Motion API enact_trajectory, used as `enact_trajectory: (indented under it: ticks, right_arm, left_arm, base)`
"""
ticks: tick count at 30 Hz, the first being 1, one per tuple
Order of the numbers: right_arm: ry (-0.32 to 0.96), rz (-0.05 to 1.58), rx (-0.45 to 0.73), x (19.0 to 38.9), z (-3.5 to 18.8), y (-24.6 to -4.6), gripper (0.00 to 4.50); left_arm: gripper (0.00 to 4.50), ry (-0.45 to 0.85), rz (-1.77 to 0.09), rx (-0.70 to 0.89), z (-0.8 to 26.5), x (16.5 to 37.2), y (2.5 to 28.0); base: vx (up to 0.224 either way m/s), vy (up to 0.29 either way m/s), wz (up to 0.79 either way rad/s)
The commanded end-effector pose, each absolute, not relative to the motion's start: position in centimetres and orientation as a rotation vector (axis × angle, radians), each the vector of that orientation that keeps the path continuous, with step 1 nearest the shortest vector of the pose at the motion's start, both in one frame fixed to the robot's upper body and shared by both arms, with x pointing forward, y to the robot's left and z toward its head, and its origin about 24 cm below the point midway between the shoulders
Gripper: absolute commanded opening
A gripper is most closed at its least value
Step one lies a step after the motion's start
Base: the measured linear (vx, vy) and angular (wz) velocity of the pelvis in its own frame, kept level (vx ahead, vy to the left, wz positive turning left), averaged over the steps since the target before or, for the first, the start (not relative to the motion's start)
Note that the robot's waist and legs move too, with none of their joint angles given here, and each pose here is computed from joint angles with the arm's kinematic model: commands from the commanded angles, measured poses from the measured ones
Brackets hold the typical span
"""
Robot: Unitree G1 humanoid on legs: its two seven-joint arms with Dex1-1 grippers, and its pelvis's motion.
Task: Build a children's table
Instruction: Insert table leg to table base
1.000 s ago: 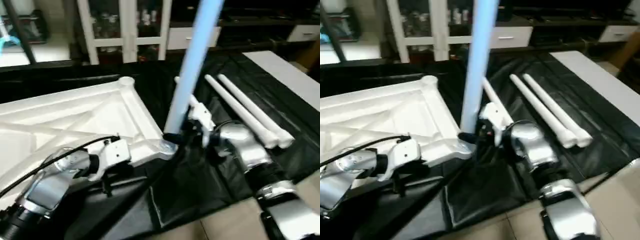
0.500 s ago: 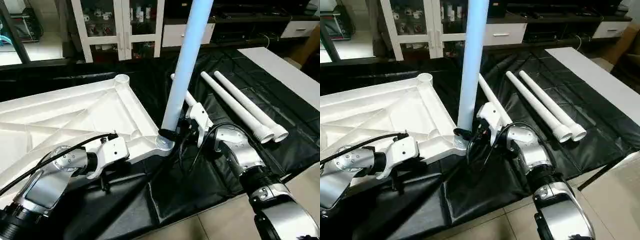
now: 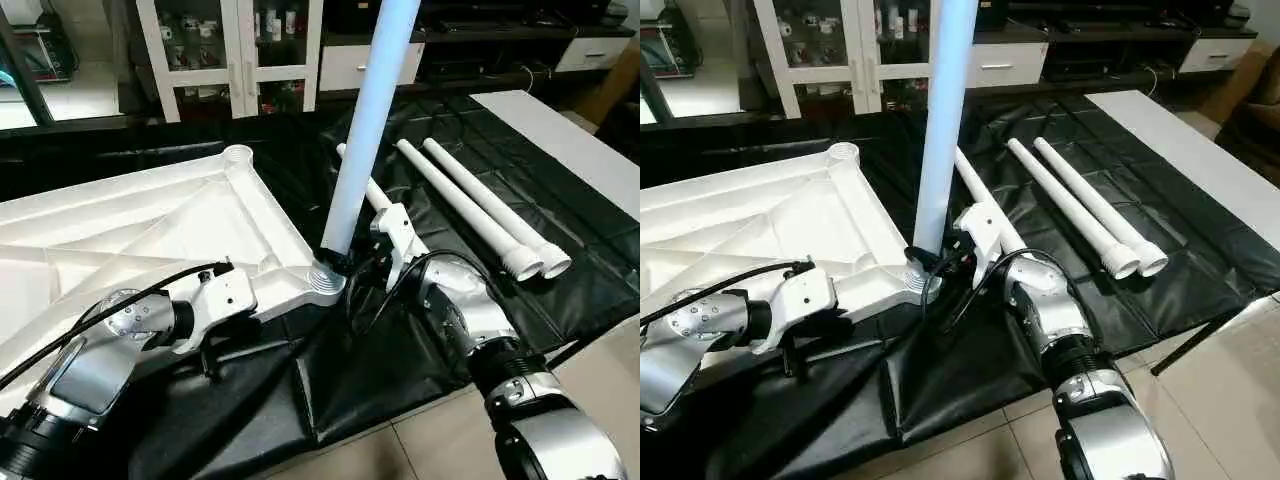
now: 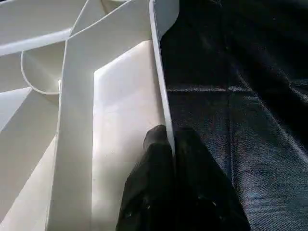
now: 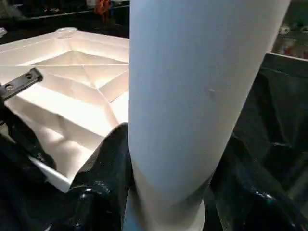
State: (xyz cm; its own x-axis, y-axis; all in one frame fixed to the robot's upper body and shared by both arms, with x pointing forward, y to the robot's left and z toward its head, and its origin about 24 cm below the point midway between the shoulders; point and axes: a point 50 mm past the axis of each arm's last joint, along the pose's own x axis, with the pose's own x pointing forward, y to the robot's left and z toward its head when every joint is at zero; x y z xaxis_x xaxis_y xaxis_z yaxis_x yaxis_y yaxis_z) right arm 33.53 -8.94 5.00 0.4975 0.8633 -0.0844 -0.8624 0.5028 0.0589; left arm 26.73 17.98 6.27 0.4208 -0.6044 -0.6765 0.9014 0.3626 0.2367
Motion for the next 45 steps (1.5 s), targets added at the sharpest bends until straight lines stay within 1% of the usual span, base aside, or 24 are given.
enact_trajectory:
  ticks: [1, 3, 6, 8, 10, 12, 14, 17, 18, 23, 25, 26, 29, 30, 31, 32, 34, 35, 36, 37, 39, 40, 42, 45]
  right_arm:
    - [0.592, 0.795, -0.004, 29.9, -4.0, -11.8, 1.87]
    - [0.572, 0.733, -0.009, 30.4, -3.7, -11.3, 1.87]
    - [0.567, 0.69, -0.004, 30.7, -3.6, -11.2, 1.87]
    - [0.531, 0.559, -0.056, 31.5, -3.3, -11.0, 1.87]
    - [0.513, 0.517, -0.069, 31.7, -3.2, -11.0, 1.87]
    - [0.476, 0.449, -0.112, 32.1, -2.9, -10.5, 1.87]
    - [0.428, 0.38, -0.139, 32.5, -2.5, -10.5, 1.87]
    - [0.373, 0.31, -0.103, 33.0, -1.8, -10.1, 1.87]
    - [0.334, 0.297, -0.077, 33.2, -1.3, -9.8, 1.87]
    - [0.271, 0.298, -0.058, 33.5, -0.5, -9.5, 1.87]
    - [0.222, 0.285, -0.037, 33.8, 0.1, -9.9, 1.87]
    - [0.173, 0.272, -0.006, 34.2, 0.9, -10.5, 1.87]
    - [0.097, 0.269, 0.025, 34.5, 2.0, -11.1, 1.87]
    - [0.092, 0.269, 0.028, 34.6, 2.1, -11.1, 1.87]
    - [0.033, 0.276, 0.061, 34.9, 3.0, -11.4, 1.87]
    - [0.02, 0.28, 0.07, 34.9, 3.3, -11.5, 1.87]
    - [-0.036, 0.297, 0.094, 35.2, 4.2, -11.7, 1.87]
    - [-0.074, 0.318, 0.107, 35.3, 4.9, -11.8, 1.87]
    - [-0.074, 0.318, 0.107, 35.3, 4.9, -11.8, 1.87]
    - [-0.127, 0.344, 0.119, 35.5, 5.9, -11.9, 1.87]
    - [-0.165, 0.356, 0.126, 35.6, 6.6, -12.1, 1.87]
    - [-0.172, 0.357, 0.127, 35.6, 6.7, -12.2, 1.87]
    - [-0.238, 0.363, 0.127, 36.0, 8.2, -12.8, 1.87]
    - [-0.289, 0.384, 0.125, 36.3, 9.6, -13.3, 1.87]
  left_arm:
    - [0.0, 0.47, -1.25, 0.606, 5.9, 25.3, 14.2]
    - [0.0, 0.45, -1.216, 0.597, 6.1, 25.8, 13.9]
    - [0.0, 0.45, -1.193, 0.592, 6.2, 26.1, 13.7]
    - [0.0, 0.423, -1.08, 0.597, 6.3, 27.6, 13.0]
    - [0.0, 0.407, -1.038, 0.593, 6.5, 28.2, 12.7]
    - [0.0, 0.364, -0.96, 0.561, 7.2, 29.3, 11.3]
    - [0.0, 0.335, -0.92, 0.549, 7.6, 29.9, 10.4]
    - [0.0, 0.301, -0.837, 0.529, 8.0, 30.7, 9.4]
    - [0.0, 0.287, -0.802, 0.515, 8.1, 31.1, 9.1]
    - [0.0, 0.222, -0.812, 0.519, 8.5, 31.1, 8.7]
    - [0.0, 0.182, -0.844, 0.529, 8.6, 30.7, 8.8]
    - [0.0, 0.164, -0.863, 0.543, 8.5, 30.3, 9.2]
    - [0.0, 0.166, -0.876, 0.575, 8.2, 30.0, 9.9]
    - [0.0, 0.166, -0.879, 0.578, 8.1, 30.0, 9.9]
    - [0.29, 0.171, -0.92, 0.604, 7.9, 29.6, 10.5]
    - [0.47, 0.173, -0.929, 0.608, 7.8, 29.5, 10.6]
    - [0.7, 0.185, -0.976, 0.618, 7.7, 29.2, 11.1]
    - [0.78, 0.191, -1.002, 0.616, 7.7, 29.0, 11.4]
    - [0.88, 0.191, -1.002, 0.616, 7.7, 29.0, 11.4]
    - [0.98, 0.195, -1.034, 0.615, 7.8, 28.8, 12.0]
    - [1.07, 0.197, -1.051, 0.611, 7.9, 28.6, 12.4]
    - [1.24, 0.196, -1.053, 0.61, 7.9, 28.6, 12.5]
    - [1.41, 0.188, -1.057, 0.567, 8.6, 28.6, 13.5]
    - [1.61, 0.165, -1.047, 0.507, 9.6, 28.8, 14.5]
  base:
    - [0.0, 0.0, 0.0]
    - [0.0, 0.0, 0.0]
    - [0.0, 0.0, 0.0]
    - [0.0, 0.0, 0.0]
    - [0.008, -0.003, 0.21]
    - [0.015, -0.005, 0.21]
    - [0.0, 0.0, 0.0]
    - [0.0, 0.0, 0.0]
    - [0.0, 0.0, 0.0]
    - [0.0, 0.0, 0.0]
    - [0.0, 0.0, 0.0]
    - [0.0, 0.0, 0.0]
    - [0.0, 0.0, 0.0]
    - [0.0, 0.0, 0.0]
    - [0.0, 0.0, 0.0]
    - [0.0, 0.0, 0.0]
    - [0.0, 0.0, 0.0]
    - [0.0, 0.0, 0.0]
    - [0.0, 0.0, 0.0]
    - [0.0, 0.0, 0.0]
    - [0.0, 0.0, 0.0]
    - [0.0, 0.0, 0.0]
    - [0.0, 0.0, 0.0]
    - [0.0, 0.0, 0.0]
